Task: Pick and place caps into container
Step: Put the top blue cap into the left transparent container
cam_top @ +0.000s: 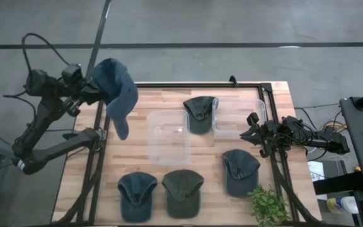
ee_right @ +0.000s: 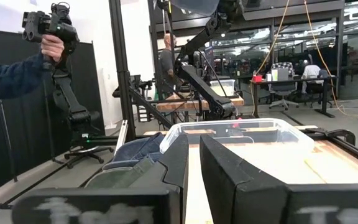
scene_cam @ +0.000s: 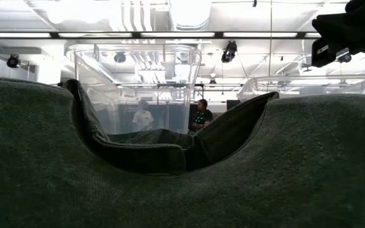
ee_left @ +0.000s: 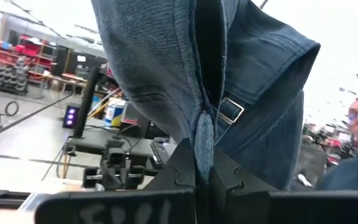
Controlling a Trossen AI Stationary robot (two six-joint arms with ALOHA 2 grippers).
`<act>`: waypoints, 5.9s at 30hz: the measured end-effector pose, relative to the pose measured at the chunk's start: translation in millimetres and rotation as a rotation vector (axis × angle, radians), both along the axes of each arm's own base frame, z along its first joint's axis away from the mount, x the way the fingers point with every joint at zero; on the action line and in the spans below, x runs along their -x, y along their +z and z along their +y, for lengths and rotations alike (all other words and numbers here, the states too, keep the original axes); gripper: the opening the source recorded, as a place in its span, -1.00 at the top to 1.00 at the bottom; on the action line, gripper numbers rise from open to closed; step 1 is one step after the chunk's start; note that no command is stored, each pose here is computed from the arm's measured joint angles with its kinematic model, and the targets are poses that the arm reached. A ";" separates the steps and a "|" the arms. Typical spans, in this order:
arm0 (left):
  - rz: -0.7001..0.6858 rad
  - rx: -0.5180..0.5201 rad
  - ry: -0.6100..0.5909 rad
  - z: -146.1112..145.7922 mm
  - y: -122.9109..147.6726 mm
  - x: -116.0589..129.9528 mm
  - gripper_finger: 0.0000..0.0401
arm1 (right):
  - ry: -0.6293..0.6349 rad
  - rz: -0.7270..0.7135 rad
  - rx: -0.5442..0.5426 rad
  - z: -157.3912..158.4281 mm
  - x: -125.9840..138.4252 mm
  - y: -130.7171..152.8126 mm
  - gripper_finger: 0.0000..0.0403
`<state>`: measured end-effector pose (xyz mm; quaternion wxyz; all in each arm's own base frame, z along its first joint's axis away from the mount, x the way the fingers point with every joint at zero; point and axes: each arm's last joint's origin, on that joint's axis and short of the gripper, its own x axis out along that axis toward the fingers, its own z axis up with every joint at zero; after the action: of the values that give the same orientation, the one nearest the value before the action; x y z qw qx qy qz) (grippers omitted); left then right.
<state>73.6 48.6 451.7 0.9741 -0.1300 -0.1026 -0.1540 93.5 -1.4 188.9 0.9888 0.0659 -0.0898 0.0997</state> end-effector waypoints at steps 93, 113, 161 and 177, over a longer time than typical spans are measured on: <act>0.813 1.081 0.823 -70.0 -165.5 -152.7 0.95 | -0.001 0.000 0.000 0.0 0.0 0.0 0.81; 0.841 1.111 0.753 -71.9 -163.5 -154.3 0.86 | -0.023 -0.022 0.117 0.0 0.0 0.0 0.81; 0.835 1.070 0.780 -71.0 -164.5 -153.2 0.38 | -0.023 -0.022 0.116 0.0 0.0 0.0 0.81; 0.816 1.099 0.721 -71.2 -149.7 -149.2 0.29 | -0.022 -0.023 0.116 0.0 0.0 0.0 0.81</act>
<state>222.9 -22.6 302.0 0.7203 -0.5999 0.1666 0.3057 93.5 -1.4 189.0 0.9909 0.0065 -0.0957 0.0945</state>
